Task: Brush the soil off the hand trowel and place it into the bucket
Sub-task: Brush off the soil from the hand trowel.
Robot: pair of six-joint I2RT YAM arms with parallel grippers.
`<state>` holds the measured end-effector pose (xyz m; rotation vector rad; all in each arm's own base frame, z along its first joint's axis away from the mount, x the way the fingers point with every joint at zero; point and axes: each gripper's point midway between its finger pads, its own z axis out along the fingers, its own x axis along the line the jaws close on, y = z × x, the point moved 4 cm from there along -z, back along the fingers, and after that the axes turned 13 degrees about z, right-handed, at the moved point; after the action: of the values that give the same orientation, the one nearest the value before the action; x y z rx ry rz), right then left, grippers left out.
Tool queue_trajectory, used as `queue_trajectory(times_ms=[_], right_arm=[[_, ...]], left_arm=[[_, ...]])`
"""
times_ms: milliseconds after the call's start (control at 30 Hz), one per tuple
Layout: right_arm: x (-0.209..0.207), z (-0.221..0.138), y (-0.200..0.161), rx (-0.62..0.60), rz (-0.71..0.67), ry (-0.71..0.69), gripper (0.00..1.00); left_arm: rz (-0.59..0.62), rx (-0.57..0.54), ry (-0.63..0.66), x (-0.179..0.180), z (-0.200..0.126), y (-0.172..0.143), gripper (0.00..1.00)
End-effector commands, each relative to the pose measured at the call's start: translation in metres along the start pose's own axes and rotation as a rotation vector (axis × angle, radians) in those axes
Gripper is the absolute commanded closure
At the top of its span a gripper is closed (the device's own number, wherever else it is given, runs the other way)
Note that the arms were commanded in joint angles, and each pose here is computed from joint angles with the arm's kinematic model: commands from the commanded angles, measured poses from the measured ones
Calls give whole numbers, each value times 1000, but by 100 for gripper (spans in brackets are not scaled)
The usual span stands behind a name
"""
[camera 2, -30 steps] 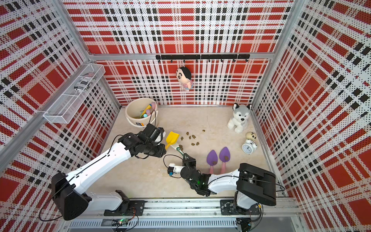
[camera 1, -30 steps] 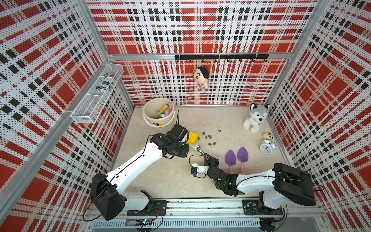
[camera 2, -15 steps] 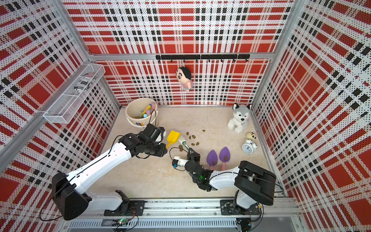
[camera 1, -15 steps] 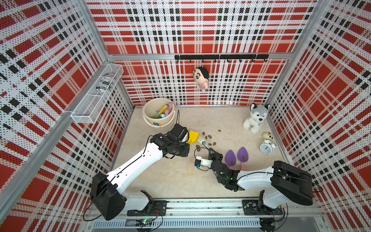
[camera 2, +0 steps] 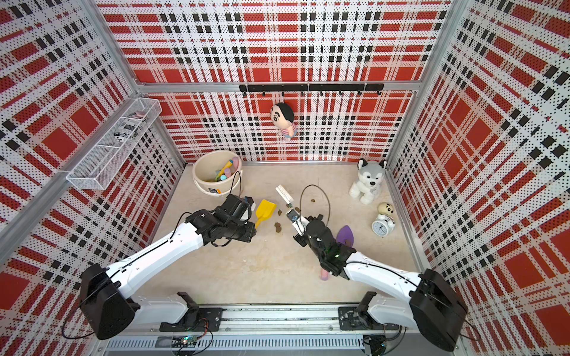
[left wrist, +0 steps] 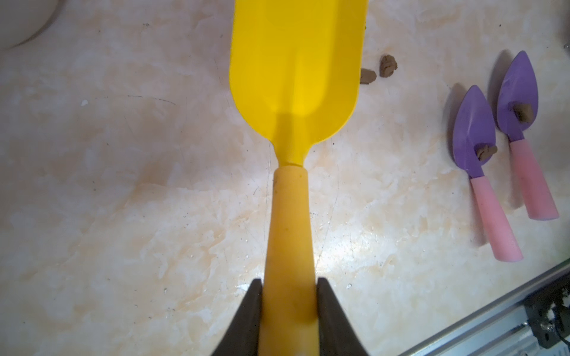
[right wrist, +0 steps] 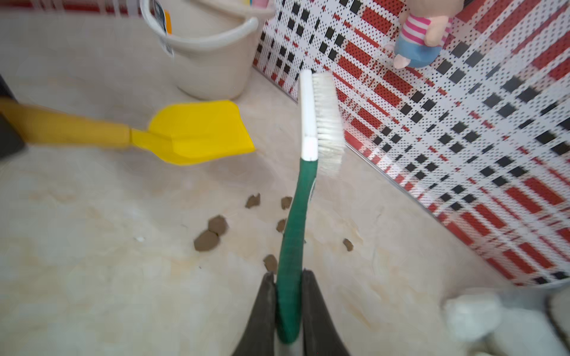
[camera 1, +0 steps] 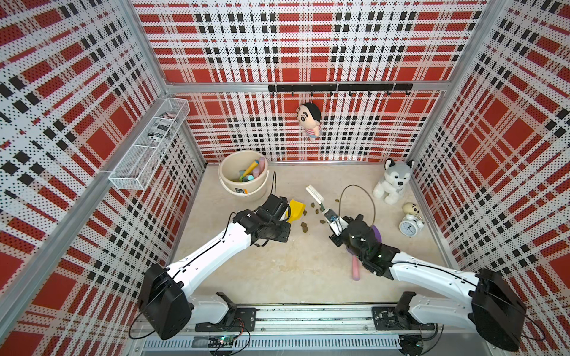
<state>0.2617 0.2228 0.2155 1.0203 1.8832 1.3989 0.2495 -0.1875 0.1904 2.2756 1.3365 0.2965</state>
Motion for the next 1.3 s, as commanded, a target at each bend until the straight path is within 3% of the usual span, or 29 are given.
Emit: queue_trajectory(times_ms=[0,133,267,533,800,900,1033,1133,1267], right_arm=[[33,-14,11,42,351,361,100],[45,-23,23,49,526,580,100],[52,-14,14,146,639,670,100],[32,9,0,215,807,587,100],[-20,3,8,104,914,428,100],[-40,-11,16,2,928,367,100],[-50,-26,22,-75,905,304,100],[-50,-30,18,-81,913,298,100],[-48,-33,13,-71,934,312,100]], left_arm=[[14,-129,15,2,-4,23,100],[1,-122,35,7,1,24,100],[-11,-133,16,8,1,26,100],[-8,-142,-6,6,-2,25,100],[-27,-141,-1,7,-1,18,100],[-68,-210,45,17,-16,29,100],[-208,-360,66,42,-49,56,100],[-322,-532,-10,58,-76,80,100],[-502,-656,-141,83,-95,102,100]])
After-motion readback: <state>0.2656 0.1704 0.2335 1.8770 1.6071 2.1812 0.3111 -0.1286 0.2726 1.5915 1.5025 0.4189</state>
